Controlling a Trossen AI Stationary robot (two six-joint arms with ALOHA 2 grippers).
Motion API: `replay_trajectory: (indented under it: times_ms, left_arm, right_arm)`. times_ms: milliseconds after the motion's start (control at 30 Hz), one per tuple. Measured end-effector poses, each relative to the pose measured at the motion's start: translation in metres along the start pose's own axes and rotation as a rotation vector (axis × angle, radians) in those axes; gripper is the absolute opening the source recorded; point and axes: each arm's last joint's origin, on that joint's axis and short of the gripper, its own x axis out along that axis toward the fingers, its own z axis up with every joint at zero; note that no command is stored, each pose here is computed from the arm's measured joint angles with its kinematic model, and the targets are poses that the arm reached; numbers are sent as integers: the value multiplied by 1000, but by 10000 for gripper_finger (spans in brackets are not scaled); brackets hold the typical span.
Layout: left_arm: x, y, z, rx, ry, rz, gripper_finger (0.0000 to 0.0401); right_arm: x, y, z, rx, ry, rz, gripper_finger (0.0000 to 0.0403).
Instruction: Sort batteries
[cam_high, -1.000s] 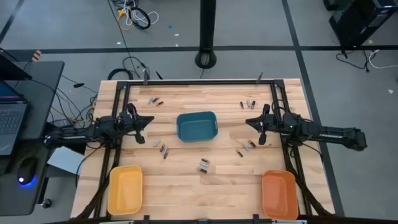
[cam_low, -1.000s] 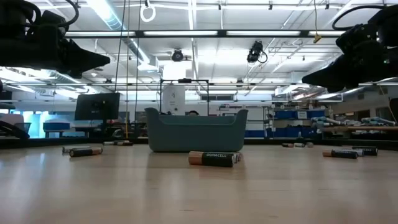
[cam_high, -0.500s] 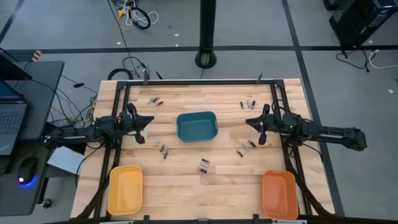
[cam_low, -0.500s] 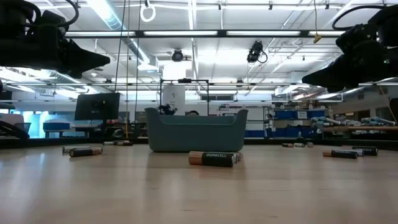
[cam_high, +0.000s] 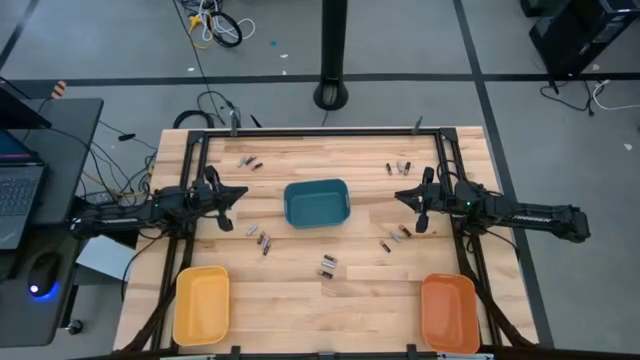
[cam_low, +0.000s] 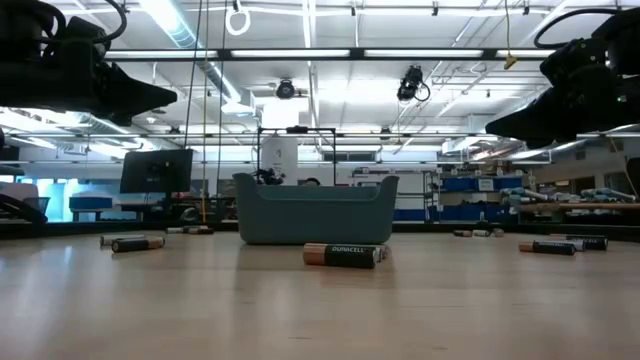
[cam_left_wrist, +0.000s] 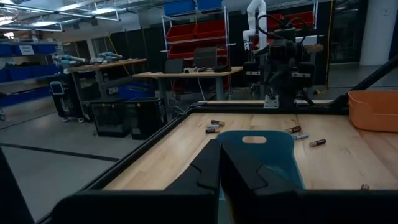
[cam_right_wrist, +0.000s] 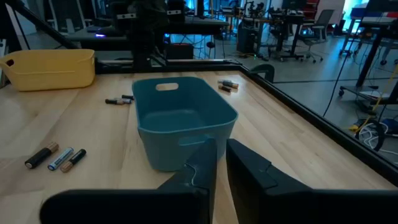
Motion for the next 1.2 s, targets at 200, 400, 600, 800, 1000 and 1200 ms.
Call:
replay_trajectory:
  times_ms: [200,400,600,800,1000,1200]
  left_arm:
    - [0,0,0,0,0,0,19]
    - [0,0,0,-1,-4,0,19]
    - [0,0,4,-12,-44,5,19]
    - [-1,1,11,-42,-108,10,19]
    - [-1,0,16,-151,-165,-47,19]
    - [-2,-2,21,-165,-206,-151,19]
  right_arm:
    - [0,0,0,0,0,0,48]
    - [0,0,0,0,0,0,48]
    - [0,0,0,0,0,0,48]
    - [0,0,0,0,0,0,48]
    - [0,0,0,0,0,0,48]
    - [0,0,0,0,0,0,48]
